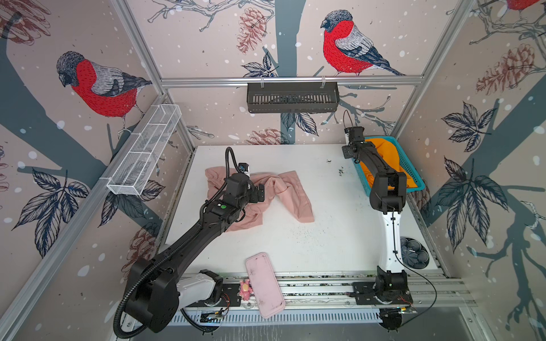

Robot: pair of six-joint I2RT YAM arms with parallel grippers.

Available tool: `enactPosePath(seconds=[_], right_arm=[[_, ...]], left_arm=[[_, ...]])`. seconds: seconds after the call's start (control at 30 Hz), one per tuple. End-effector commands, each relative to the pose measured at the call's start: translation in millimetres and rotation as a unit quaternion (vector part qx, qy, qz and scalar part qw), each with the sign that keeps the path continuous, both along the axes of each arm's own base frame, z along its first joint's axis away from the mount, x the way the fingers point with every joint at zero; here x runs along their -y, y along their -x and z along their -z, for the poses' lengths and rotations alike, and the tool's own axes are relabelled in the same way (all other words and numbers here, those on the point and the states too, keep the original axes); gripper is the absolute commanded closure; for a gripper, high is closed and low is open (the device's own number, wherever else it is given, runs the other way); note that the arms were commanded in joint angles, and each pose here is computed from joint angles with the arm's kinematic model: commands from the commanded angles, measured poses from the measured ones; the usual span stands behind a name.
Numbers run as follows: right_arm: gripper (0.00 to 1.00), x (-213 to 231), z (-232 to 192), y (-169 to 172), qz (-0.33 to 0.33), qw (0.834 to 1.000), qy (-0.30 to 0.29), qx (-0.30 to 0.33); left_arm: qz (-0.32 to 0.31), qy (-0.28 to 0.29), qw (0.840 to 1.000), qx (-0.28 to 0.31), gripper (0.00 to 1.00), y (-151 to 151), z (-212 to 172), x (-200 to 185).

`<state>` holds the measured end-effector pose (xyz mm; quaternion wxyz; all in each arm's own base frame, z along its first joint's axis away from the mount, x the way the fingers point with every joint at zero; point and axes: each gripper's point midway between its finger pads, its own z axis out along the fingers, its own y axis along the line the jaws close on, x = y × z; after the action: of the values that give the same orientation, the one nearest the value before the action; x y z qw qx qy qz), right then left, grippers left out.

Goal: Fold and stack the shorts
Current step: 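Smooth the shorts with the left gripper while the right gripper pushes the basket away, then reach the right gripper across and grasp the shorts' elastic waistband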

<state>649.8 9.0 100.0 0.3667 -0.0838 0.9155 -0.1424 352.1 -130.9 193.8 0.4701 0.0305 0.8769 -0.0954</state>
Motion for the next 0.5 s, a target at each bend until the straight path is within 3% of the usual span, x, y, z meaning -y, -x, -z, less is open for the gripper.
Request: enactPosePath(seconds=[0.0,0.03,0.1,0.13,0.33,0.43,0.47], right_arm=[[0.7,5,-12,-12,0.026,0.999,-0.006,0.038],[0.64,8,-14,-14,0.032,0.998,-0.005,0.046],[0.44,6,-20,-18,0.029,0.998,-0.013,0.057],[0.4,2,-24,-18,0.022,0.998,-0.019,0.059],[0.21,-35,-101,17,-0.034,0.993,-0.05,0.101],[0.21,-71,-139,63,-0.087,0.986,-0.068,0.129],[0.22,-101,-142,87,-0.135,0.979,-0.09,0.126]], left_arm=[[-0.037,0.001,0.999,-0.012,0.02,6,7,-13],[-0.041,0.003,0.999,-0.016,0.02,7,9,-15],[-0.048,0.011,0.999,-0.023,0.02,9,13,-19],[-0.052,0.013,0.998,-0.025,0.02,10,14,-21],[-0.089,0.041,0.995,-0.025,0.02,12,9,-45],[-0.122,0.075,0.99,-0.016,0.02,12,-6,-72],[-0.136,0.09,0.987,-0.011,0.02,12,-11,-83]])
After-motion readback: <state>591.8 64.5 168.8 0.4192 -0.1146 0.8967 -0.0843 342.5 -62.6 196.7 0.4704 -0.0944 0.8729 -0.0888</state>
